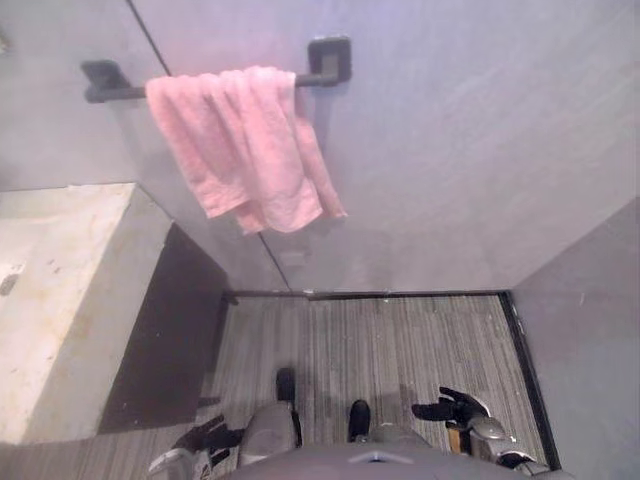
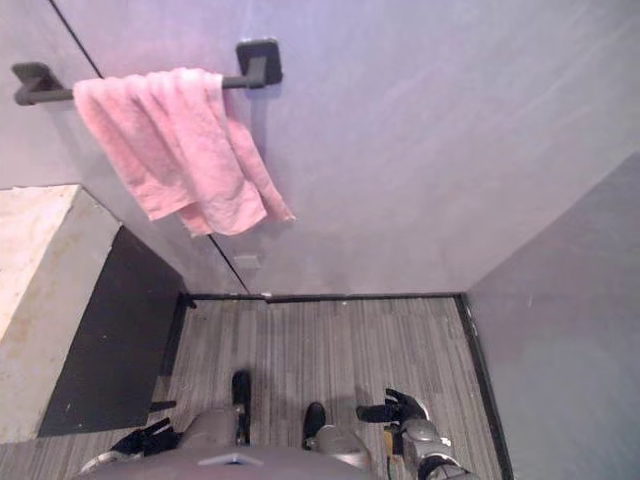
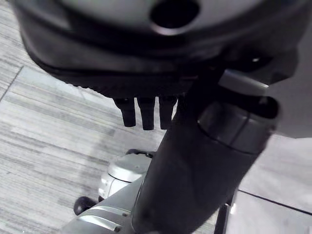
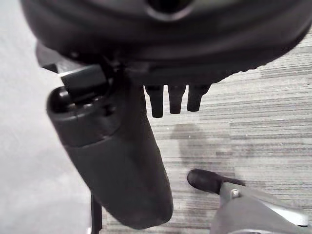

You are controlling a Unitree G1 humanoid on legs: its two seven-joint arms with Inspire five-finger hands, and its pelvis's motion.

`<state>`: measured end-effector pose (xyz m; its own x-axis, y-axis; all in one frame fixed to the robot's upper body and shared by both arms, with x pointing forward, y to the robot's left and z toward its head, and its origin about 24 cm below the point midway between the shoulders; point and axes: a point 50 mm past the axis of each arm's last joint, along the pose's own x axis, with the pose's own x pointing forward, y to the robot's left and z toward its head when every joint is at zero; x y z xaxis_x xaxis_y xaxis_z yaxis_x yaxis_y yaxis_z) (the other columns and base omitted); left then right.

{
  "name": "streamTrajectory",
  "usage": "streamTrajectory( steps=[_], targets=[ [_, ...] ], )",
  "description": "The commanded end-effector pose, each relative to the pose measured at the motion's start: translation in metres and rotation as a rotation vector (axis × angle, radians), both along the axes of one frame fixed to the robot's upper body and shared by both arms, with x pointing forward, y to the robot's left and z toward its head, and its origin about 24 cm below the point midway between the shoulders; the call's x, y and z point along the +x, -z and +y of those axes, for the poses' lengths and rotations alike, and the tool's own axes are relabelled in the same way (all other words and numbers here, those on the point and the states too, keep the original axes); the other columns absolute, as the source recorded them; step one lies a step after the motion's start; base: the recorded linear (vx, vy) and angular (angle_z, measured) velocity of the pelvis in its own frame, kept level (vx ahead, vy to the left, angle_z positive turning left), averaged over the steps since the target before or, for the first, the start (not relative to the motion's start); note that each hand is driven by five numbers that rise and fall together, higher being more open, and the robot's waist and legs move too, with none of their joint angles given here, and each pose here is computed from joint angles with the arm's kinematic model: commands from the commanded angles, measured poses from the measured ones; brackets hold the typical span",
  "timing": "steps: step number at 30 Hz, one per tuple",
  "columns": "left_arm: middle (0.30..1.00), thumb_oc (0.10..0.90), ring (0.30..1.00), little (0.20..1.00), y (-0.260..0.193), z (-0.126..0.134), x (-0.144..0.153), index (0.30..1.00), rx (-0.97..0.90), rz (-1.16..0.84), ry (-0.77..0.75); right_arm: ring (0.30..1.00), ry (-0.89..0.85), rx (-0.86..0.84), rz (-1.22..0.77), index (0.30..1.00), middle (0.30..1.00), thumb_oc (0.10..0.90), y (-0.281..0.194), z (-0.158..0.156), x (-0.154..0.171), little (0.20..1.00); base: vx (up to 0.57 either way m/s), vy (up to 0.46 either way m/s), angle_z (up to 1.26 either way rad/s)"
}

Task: Organize the bathroom.

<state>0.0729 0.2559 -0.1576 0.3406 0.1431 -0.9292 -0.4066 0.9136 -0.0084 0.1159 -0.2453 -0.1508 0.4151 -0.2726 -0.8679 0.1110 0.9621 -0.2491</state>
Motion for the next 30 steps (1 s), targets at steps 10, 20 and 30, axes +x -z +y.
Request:
streamTrajectory(
  steps=[10,20,30],
  targets=[
    [0.900,0.800,0.900,0.900,-0.048,0.043,0.064,0.900,0.179,-0.355,-0.040,0.900,-0.171,0.045,-0.437,0.900,0.900,0.800,-0.072,-0.020,0.079,0.900,0.07,0.027,0.09],
    [0.900,0.800,0.900,0.900,-0.208,0.083,0.185,0.900,0.702,-0.800,0.421,0.900,-0.380,0.059,-0.932,0.900,0.900,0.800,-0.208,-0.018,0.169,0.900,-0.07,-0.031,0.04],
    [0.900,0.800,0.900,0.900,-0.341,0.044,0.241,0.900,1.012,-1.168,0.734,0.900,-0.563,-0.058,-1.066,0.900,0.900,0.800,-0.289,0.019,0.229,0.900,0.03,-0.019,0.08]
  ],
)
